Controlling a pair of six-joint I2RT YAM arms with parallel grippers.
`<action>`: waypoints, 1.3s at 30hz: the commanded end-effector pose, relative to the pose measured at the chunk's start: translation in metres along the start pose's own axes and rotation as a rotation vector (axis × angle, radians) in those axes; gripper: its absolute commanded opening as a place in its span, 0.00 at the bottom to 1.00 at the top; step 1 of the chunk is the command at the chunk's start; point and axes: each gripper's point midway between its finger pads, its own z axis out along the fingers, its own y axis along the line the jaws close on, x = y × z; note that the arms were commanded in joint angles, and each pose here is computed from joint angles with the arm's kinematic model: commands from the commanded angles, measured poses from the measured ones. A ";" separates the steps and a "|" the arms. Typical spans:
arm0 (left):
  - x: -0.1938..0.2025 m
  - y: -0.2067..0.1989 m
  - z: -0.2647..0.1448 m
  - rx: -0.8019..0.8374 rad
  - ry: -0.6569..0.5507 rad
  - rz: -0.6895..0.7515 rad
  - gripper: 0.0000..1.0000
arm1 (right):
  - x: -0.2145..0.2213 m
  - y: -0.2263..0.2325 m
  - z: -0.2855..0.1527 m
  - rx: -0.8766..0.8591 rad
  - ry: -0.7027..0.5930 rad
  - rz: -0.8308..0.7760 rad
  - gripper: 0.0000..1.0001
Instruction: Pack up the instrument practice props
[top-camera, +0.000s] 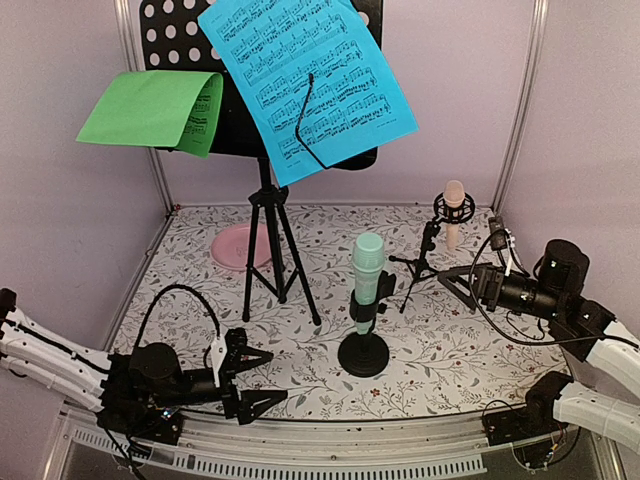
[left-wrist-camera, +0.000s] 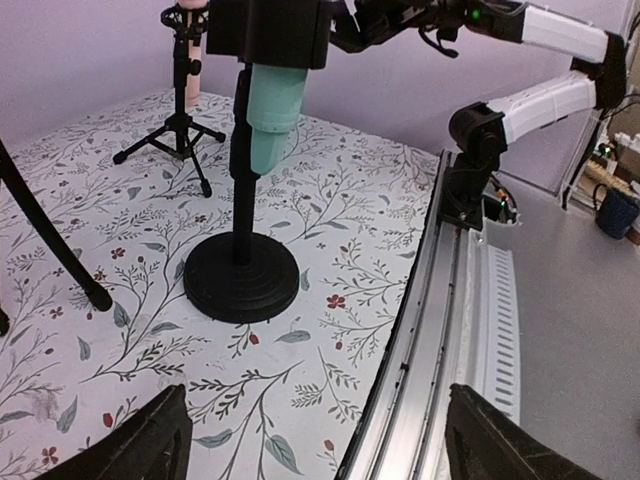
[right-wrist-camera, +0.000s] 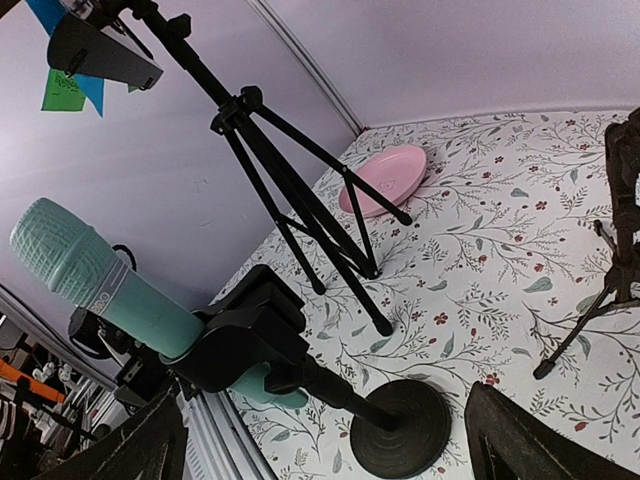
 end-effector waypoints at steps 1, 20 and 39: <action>-0.022 -0.004 0.021 -0.098 -0.117 0.107 0.89 | 0.006 0.007 0.005 -0.067 0.006 0.005 0.99; -0.073 0.005 0.103 -0.325 -0.162 0.104 0.99 | 0.043 0.013 0.026 -0.141 0.054 0.015 0.99; -0.119 0.013 0.146 -0.560 -0.249 0.178 0.94 | 0.039 0.005 0.058 -0.108 0.127 -0.041 0.99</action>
